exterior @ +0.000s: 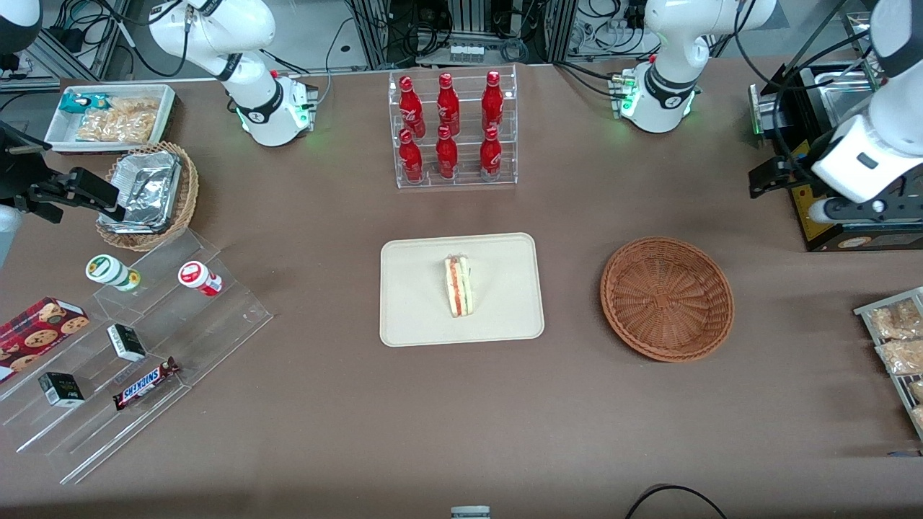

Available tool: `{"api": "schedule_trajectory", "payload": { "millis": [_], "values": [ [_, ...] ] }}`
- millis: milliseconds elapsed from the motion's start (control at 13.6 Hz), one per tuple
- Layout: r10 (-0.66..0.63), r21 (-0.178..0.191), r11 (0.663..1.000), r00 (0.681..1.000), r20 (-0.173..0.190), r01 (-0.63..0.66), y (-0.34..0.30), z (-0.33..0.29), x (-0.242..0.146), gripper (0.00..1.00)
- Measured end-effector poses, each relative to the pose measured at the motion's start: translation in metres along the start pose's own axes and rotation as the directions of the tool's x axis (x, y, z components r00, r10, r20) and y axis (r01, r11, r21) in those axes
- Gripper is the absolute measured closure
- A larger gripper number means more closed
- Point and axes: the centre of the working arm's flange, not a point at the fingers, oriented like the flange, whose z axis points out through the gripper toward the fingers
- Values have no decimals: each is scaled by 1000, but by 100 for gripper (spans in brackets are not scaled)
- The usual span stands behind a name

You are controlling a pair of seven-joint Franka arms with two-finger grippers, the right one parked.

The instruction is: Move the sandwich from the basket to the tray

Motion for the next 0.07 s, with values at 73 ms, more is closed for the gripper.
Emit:
{"api": "schedule_trajectory", "payload": {
  "millis": [73],
  "values": [
    [-7,-3,1000,1000,-10,7,-6,-1,1,0]
  ]
}}
